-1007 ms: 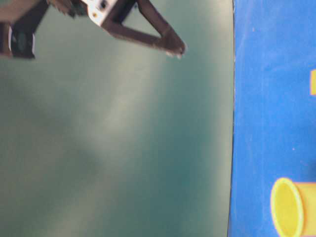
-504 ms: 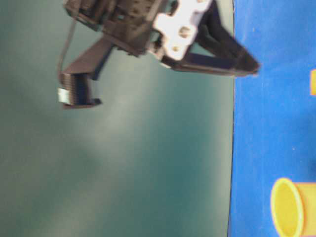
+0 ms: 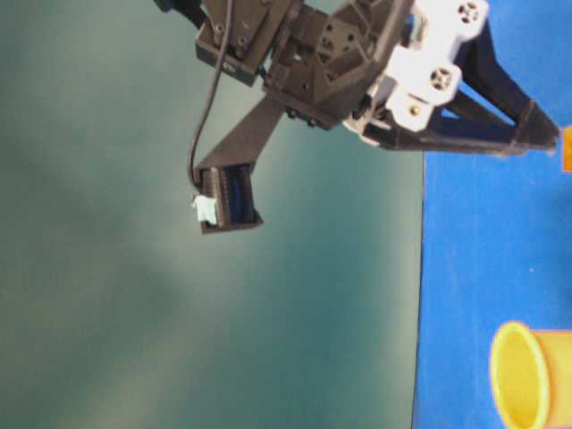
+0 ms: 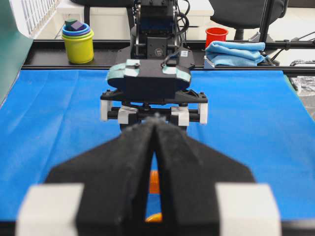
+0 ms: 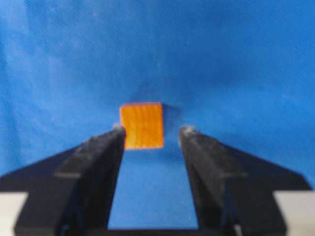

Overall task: Move the block forward with right arm.
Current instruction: 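Lower the right gripper around the orange cube and close on it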

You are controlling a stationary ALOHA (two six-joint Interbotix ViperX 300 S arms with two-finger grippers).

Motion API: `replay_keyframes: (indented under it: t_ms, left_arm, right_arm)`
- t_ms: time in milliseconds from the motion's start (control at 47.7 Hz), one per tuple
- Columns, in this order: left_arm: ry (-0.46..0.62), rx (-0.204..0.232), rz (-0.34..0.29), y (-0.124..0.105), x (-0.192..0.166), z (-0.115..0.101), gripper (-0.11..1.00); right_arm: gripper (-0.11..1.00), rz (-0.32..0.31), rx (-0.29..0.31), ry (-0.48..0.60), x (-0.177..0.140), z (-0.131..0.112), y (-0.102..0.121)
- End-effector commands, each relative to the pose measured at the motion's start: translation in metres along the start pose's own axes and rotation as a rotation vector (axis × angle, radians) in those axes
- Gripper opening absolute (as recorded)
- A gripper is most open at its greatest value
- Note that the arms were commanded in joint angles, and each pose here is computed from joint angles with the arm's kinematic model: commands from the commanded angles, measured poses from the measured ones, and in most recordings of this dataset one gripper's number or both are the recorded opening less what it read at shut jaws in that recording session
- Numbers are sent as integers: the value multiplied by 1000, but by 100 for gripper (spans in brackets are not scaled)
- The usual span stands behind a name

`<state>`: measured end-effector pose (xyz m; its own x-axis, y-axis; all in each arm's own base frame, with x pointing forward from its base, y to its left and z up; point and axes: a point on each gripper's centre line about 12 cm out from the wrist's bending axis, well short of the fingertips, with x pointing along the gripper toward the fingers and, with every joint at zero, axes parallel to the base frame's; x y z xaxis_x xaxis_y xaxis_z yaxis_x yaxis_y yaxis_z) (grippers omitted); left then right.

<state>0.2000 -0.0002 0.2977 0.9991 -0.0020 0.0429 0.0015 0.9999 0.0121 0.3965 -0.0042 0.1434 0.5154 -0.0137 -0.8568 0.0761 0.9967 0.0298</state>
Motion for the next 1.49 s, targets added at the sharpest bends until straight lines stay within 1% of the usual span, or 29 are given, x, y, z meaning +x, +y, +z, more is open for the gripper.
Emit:
replay_keyframes:
  t_ms: [0, 441, 902, 1196, 1469]
  left_arm:
    - [-28, 3, -2, 0, 3, 12, 1]
    - [-29, 3, 0, 0, 3, 12, 1]
    - [-31, 3, -1, 0, 2, 12, 1]
    - [-9, 5, -2, 0, 3, 10, 1]
    - [-9, 6, 7, 2, 2, 10, 1]
  right_arm:
    - [56, 8, -5, -43, -6, 13, 4]
    - [56, 20, -16, -23, 7, 8, 12]
    - [56, 15, -28, -16, 10, 6, 11]
    - [56, 8, -45, -22, 9, 9, 11]
    - [57, 3, -44, -20, 10, 8, 8]
